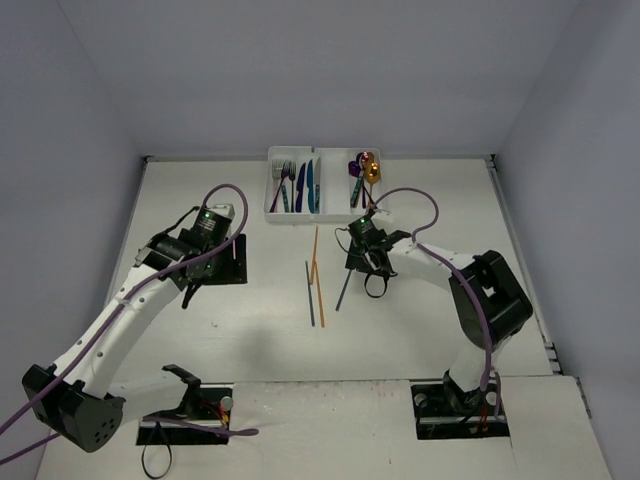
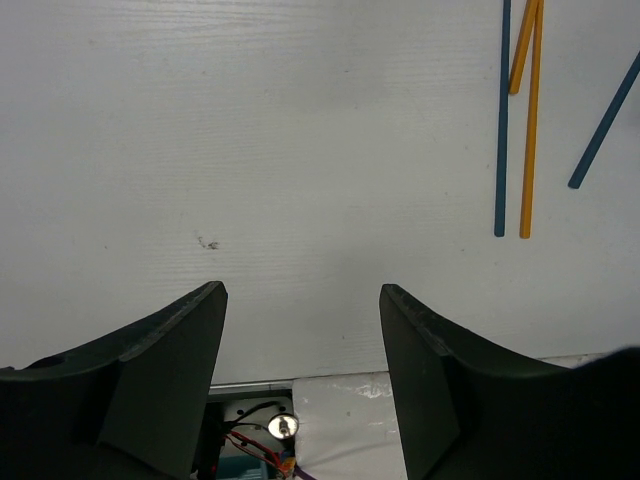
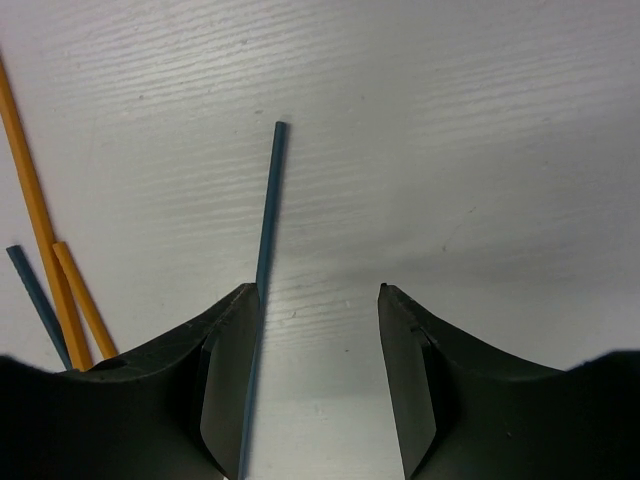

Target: Sort the eating utensils into containers

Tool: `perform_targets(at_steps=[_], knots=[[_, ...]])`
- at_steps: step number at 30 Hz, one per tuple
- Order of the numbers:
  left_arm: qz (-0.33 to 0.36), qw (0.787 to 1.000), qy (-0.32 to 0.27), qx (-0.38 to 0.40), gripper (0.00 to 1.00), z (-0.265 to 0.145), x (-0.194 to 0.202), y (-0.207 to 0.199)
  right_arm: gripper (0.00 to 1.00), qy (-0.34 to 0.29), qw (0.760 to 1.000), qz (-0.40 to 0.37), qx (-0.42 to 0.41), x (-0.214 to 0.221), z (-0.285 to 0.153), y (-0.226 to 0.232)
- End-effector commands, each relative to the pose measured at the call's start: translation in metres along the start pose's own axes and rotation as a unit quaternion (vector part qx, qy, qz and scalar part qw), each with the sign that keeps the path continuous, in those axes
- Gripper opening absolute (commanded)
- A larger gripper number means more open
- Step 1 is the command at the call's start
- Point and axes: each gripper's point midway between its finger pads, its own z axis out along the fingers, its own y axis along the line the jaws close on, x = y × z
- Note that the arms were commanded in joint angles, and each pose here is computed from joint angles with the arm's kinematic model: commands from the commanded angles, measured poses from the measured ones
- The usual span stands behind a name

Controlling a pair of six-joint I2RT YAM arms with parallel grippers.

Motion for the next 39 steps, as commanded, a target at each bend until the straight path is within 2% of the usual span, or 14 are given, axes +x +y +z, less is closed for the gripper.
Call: perform_targets(at_steps=[1, 6, 10, 18, 22, 28, 33, 35, 39], knots=[[-0.008, 1.0, -0.026, 0.005, 0.59, -0.002, -0.015, -0.003, 0.47, -0.013, 0.999, 0.032, -0.003, -0.001, -0.001, 0.011], [-0.008, 1.0, -0.027, 0.004, 0.59, -0.002, -0.014, -0.002, 0.43, -0.003, 1.0, 0.031, 0.006, 0.008, 0.007, 0.013], [-0.009, 1.0, -0.025, 0.005, 0.59, -0.002, -0.013, -0.002, 0.33, 0.012, 0.999, 0.031, 0.012, 0.02, 0.013, 0.01], [-0.006, 0.999, -0.032, 0.004, 0.59, -0.005, -0.014, -0.001, 0.0, 0.009, 1.0, 0.02, 0.016, 0.019, 0.014, 0.009], [-0.007, 0.999, -0.035, 0.006, 0.56, -0.007, -0.014, 0.0, 0.0, -0.029, 1.0, -0.006, -0.002, -0.014, 0.004, 0.026], [-0.01, 0.999, -0.035, 0.004, 0.39, -0.007, -0.013, 0.0, 0.0, -0.088, 0.995, -0.044, -0.027, -0.072, -0.014, 0.051], [-0.016, 0.999, -0.035, 0.004, 0.38, -0.007, -0.013, 0.0, 0.0, -0.091, 0.993, -0.057, -0.043, -0.088, -0.018, 0.059], [-0.017, 0.999, -0.034, 0.003, 0.38, -0.007, -0.013, 0.0, 0.13, -0.076, 0.994, -0.067, -0.047, -0.078, -0.014, 0.059], [-0.017, 0.999, -0.035, 0.0, 0.38, -0.006, -0.013, 0.001, 0.3, -0.044, 0.994, -0.091, -0.052, -0.05, -0.009, 0.057]])
